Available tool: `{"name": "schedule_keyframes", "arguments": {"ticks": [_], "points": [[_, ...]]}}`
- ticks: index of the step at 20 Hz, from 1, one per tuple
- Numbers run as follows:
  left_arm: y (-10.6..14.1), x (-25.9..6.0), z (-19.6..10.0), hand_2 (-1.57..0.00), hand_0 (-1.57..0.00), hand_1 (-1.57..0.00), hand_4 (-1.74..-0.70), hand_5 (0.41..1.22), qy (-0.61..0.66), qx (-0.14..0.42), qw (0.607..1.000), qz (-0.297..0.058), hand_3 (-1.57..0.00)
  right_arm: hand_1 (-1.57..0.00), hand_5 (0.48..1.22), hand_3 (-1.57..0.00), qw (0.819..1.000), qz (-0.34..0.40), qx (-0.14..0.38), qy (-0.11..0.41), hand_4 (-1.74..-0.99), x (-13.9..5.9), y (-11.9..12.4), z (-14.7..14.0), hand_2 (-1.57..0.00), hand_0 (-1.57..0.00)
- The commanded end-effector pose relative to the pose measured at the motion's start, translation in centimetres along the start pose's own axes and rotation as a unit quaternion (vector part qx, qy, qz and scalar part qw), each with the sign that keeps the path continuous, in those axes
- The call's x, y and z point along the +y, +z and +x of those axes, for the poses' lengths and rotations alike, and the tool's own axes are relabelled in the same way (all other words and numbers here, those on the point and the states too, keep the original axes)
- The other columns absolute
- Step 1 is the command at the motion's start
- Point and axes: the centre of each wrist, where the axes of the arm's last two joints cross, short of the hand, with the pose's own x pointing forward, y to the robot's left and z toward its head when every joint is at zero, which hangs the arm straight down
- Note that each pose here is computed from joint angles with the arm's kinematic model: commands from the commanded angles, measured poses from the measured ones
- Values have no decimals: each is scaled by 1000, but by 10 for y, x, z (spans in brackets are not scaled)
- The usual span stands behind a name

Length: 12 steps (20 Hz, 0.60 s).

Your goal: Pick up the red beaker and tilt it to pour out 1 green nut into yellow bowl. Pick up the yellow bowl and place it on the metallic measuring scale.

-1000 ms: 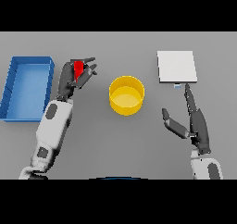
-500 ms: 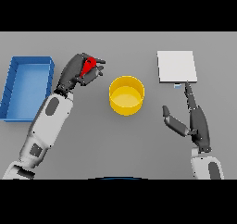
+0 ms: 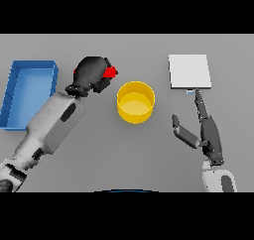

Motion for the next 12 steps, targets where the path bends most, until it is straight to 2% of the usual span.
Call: {"name": "schedule_keyframes", "arguments": {"ticks": [1,4,6,7,9,11,12], "points": [[-2,-2,3,-1570,-1570,-1570,-1740,1161,-30,-3,1000,-7,-1570,1,698,1,1000,1,3,-1,-1267,1,2,-1,1,1],[-8,5,9,-1571,-1571,-1571,-1740,1190,-116,-20,993,-20,-1570,1,704,1,1000,2,6,3,-1274,1,2,-3,1,1],[-12,10,11,-1571,-1571,-1571,-1649,1201,-164,-35,985,-29,-1571,1,705,1,1000,-3,1,-2,-1284,-1,-1,-2,1,1],[-13,11,17,-1571,-1571,-1571,-1666,1205,-189,-43,980,-38,-1571,1,702,1,1000,-1,1,-6,-1283,-1,1,-3,1,1],[-17,17,24,-1571,-1571,-1571,-1687,1211,-243,-53,967,-62,-1391,1,690,1,1000,-5,0,-16,-1287,0,2,-4,1,1],[-21,17,37,-1571,-1571,-1571,-1701,1215,-292,-81,949,-80,-1277,1,678,1,1000,-9,-1,-21,-1292,3,2,-5,1,1],[-23,15,43,-1571,-1571,-1571,-1707,1216,-315,-94,940,-89,-1336,1,672,1,1000,-10,0,-26,-1294,3,0,-3,1,1]]}}
